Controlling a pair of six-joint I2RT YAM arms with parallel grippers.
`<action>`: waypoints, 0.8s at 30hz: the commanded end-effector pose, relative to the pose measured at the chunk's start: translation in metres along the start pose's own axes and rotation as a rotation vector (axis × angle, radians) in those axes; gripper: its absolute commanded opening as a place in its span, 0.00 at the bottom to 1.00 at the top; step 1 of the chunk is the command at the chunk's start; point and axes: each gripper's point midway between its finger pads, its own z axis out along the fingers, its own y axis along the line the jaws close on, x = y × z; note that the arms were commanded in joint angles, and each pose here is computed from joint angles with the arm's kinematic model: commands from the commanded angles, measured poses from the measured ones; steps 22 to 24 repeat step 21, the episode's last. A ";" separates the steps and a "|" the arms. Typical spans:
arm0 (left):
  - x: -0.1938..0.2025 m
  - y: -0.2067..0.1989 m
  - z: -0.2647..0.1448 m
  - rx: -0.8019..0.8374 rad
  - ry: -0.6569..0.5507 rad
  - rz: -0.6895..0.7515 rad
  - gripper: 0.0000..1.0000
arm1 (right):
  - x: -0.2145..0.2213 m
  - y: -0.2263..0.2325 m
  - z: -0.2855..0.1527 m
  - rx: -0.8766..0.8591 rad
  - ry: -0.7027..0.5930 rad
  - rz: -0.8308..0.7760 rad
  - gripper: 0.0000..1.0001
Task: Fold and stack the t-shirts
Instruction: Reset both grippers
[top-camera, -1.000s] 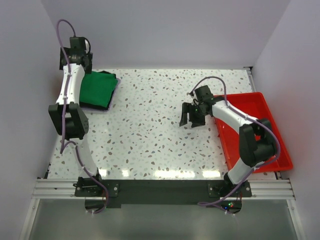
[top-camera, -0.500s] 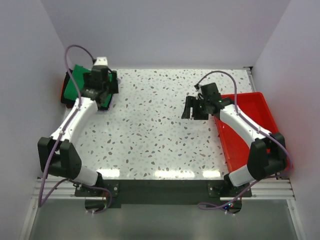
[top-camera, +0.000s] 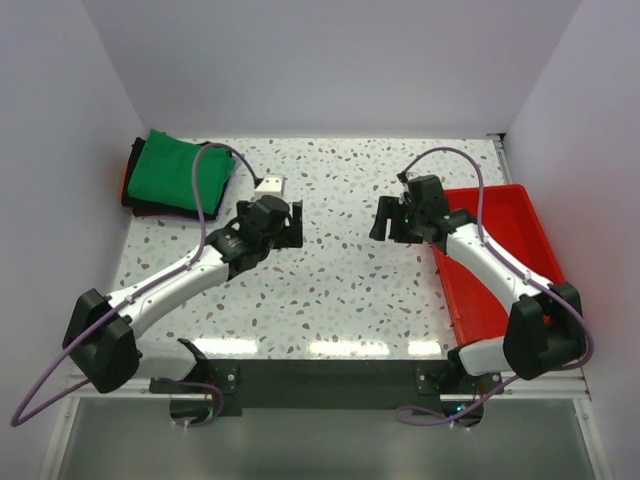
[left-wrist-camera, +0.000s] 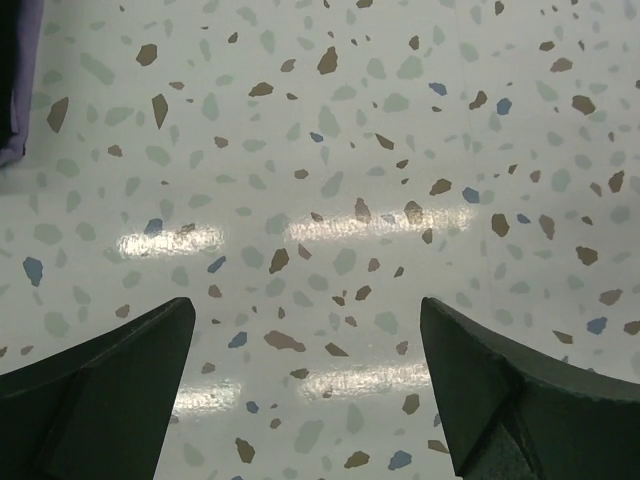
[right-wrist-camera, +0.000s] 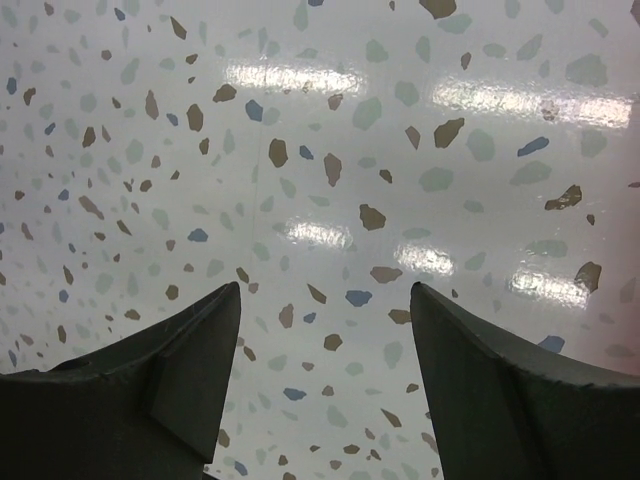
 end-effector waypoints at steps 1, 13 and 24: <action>-0.024 -0.006 -0.014 0.026 -0.090 -0.121 1.00 | -0.024 0.002 -0.009 -0.001 -0.124 0.010 0.72; -0.043 0.001 -0.032 0.036 -0.193 -0.161 1.00 | -0.023 -0.008 -0.027 0.049 -0.179 -0.006 0.72; -0.051 0.006 -0.035 0.022 -0.231 -0.152 1.00 | -0.016 -0.014 -0.034 0.073 -0.173 0.011 0.72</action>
